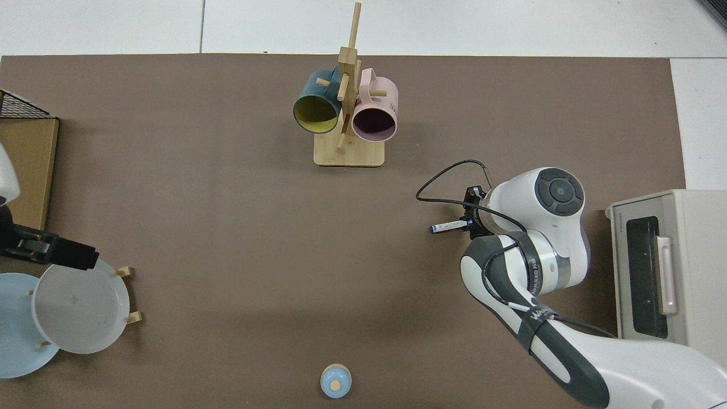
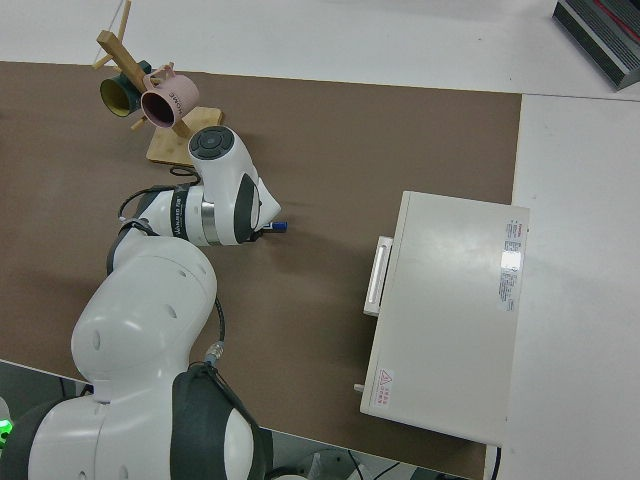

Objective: Put markers into pen holder
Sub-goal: 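Lower the right gripper over the marker and close on it, then lift the marker with the right gripper while the left gripper approaches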

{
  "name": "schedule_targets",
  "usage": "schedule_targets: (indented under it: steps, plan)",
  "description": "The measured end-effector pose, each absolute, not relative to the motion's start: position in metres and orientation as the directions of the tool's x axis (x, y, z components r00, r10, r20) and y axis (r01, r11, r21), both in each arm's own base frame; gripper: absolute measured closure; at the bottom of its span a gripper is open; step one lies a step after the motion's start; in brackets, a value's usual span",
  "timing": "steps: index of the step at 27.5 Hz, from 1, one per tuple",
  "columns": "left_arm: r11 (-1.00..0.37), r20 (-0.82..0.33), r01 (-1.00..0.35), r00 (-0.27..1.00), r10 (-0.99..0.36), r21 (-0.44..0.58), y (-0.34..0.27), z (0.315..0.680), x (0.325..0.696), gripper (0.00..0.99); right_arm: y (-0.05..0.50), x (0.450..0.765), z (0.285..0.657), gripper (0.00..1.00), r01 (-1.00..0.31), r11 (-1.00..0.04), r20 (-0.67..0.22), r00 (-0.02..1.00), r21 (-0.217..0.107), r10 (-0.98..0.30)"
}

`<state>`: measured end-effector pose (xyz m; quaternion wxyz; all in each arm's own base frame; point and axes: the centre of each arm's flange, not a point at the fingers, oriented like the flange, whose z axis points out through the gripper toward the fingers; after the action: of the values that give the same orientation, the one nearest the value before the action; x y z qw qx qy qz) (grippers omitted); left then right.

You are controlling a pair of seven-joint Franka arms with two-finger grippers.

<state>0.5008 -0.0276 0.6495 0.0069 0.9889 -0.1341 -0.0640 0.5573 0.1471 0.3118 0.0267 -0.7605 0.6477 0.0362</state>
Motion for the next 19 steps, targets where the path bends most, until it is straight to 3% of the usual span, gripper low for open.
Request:
schedule_targets:
  steps: [5, 12, 19]
  plan:
    - [-0.964, -0.124, -0.265, 0.956, -0.267, 0.031, -0.028, 0.650, 0.501, 0.000, 0.151, 0.553, 0.358, 0.83, -0.983, -0.180, -0.089, 0.177, 0.022, -0.980]
    - [-0.963, -0.124, -0.268, 0.955, -0.270, 0.030, -0.030, 0.650, 0.500, 0.000, 0.151, 0.532, 0.459, 0.83, -0.971, -0.235, -0.087, 0.232, 0.032, -0.969]
    - [-0.963, -0.125, -0.269, 0.955, -0.271, 0.030, -0.030, 0.650, 0.500, 0.000, 0.156, 0.512, 0.537, 0.83, -0.965, -0.263, -0.085, 0.261, 0.012, -0.962]
